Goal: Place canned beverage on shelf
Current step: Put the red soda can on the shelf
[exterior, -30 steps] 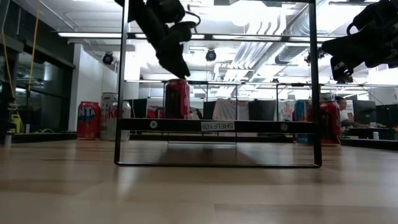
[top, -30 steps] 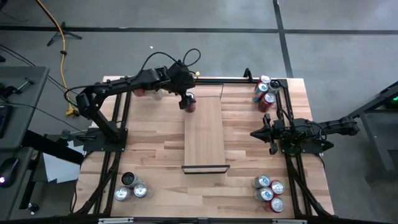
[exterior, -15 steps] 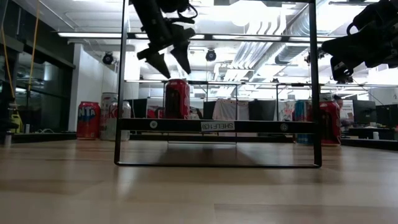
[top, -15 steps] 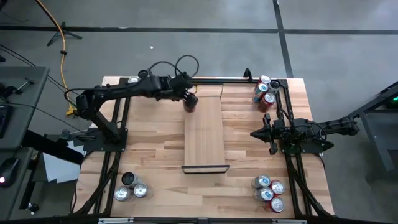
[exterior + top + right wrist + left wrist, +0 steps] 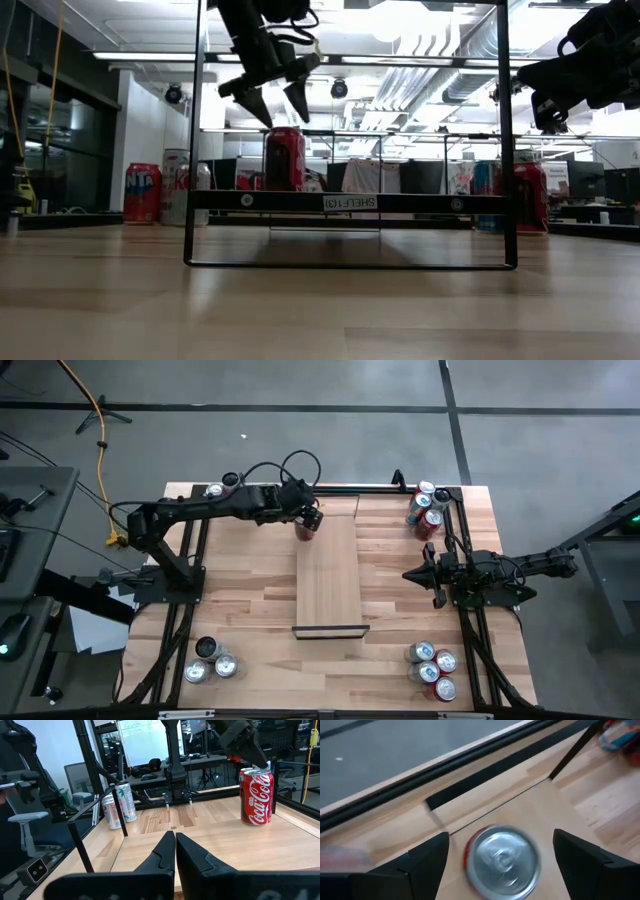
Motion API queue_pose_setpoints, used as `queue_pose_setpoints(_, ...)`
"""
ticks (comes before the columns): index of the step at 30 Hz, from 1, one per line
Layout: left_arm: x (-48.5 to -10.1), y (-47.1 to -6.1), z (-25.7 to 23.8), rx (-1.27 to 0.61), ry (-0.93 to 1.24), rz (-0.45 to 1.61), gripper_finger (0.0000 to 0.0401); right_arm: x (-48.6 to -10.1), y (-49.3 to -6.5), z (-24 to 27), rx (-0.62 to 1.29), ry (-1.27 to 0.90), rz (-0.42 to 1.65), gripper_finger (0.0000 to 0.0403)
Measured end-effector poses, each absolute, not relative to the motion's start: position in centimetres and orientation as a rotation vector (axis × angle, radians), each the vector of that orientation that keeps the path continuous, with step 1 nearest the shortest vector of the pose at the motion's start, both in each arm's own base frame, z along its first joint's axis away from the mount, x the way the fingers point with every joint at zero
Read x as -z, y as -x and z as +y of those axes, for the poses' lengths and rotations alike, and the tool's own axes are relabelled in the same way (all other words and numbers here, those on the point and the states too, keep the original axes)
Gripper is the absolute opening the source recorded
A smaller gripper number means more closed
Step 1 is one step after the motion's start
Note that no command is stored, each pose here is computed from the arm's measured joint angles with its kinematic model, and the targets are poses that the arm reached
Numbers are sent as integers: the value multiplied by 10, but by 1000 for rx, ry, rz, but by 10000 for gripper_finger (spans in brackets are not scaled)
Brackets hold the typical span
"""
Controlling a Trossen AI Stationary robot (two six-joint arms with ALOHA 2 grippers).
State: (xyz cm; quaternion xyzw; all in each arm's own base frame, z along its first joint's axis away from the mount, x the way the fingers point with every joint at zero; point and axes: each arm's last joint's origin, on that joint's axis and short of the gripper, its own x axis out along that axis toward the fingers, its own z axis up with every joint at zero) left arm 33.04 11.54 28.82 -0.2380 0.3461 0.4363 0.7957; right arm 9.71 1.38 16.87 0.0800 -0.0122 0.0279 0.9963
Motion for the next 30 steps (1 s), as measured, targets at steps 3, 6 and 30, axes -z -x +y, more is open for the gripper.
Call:
queue_pose_setpoints(3,-279,-334,120,-921,543,777,301,-169,-97,14,-56,-160,-24,0)
queue_pose_setpoints(6,-269,-337,122,-927,568,809,301,-169,-97,14,-55,-160,-23,0)
queue_pose_setpoints(30,-264,-337,119,-860,516,901,213,-169,-97,14,-55,-160,-23,0)
